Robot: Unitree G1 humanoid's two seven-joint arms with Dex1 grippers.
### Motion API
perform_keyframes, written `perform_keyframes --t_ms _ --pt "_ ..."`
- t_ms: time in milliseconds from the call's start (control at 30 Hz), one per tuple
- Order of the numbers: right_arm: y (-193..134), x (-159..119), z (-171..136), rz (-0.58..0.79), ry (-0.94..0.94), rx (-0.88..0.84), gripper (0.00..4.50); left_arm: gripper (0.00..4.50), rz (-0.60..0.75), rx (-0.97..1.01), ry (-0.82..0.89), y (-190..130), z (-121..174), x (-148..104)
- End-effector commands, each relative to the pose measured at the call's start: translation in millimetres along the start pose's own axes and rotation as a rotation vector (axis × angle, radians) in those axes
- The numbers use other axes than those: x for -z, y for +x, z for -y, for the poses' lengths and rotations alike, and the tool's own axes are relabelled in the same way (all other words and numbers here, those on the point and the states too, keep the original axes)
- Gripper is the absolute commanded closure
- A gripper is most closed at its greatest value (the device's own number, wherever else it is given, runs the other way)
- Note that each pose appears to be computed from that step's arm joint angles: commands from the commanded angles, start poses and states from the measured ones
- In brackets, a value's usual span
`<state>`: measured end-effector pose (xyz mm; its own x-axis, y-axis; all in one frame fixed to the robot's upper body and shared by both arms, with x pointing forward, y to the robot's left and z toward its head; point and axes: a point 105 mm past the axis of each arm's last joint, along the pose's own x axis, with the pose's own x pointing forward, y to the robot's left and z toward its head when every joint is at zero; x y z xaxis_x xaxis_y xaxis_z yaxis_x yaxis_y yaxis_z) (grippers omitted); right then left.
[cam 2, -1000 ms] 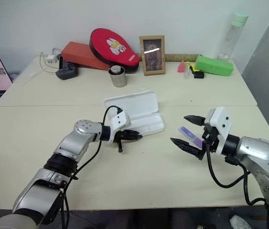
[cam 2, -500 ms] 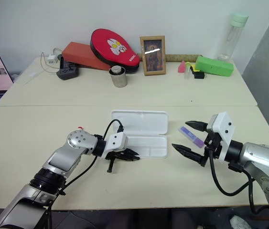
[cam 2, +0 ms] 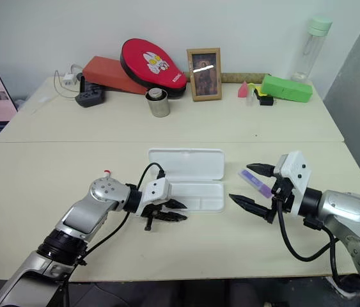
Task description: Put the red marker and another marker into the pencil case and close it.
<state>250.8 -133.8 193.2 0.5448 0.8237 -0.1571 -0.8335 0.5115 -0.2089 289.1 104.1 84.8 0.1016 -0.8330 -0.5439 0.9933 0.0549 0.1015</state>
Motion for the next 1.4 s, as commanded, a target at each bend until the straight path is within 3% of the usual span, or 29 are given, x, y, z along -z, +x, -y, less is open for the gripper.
perform_keyframes --t_ms 33,267,400,533,767,1000,1200,1367,1400 --pt "-0.6 -7.7 1.1 0.018 -0.037 -0.009 0.0 2.21 0.072 -0.025 0.009 -13.7 2.7 -22.1" --pt "3.0 -8.3 -2.2 0.031 -0.026 -0.038 0.0 0.9 0.298 -0.163 -0.101 -58.5 -0.5 -68.1" --pt "5.6 -15.3 -6.4 0.056 -0.024 -0.07 0.0 0.07 0.321 -0.304 -0.202 -86.3 -0.7 -62.3" --pt "7.5 -22.0 -14.5 0.072 -0.029 -0.142 0.0 0.07 0.321 -0.531 -0.394 -109.0 0.6 -29.1" --pt "18.3 -27.3 -12.8 0.087 -0.044 -0.222 0.0 0.07 0.281 -0.822 -0.557 -128.7 6.3 7.8" --pt "30.3 -34.4 -14.2 0.11 -0.053 -0.318 0.0 0.07 0.191 -1.234 -0.706 -155.4 -17.8 50.7" --pt "34.5 -34.9 -13.5 0.095 -0.061 -0.357 0.0 0.07 0.198 -1.324 -0.818 -149.0 -22.9 68.4" --pt "36.9 -37.4 -15.3 0.108 -0.068 -0.354 0.0 0.07 0.064 -1.301 -0.87 -131.0 -22.9 95.3" --pt "36.8 -37.9 -15.4 0.112 -0.068 -0.35 0.0 0.23 0.066 -1.297 -0.889 -129.0 -23.3 98.3"
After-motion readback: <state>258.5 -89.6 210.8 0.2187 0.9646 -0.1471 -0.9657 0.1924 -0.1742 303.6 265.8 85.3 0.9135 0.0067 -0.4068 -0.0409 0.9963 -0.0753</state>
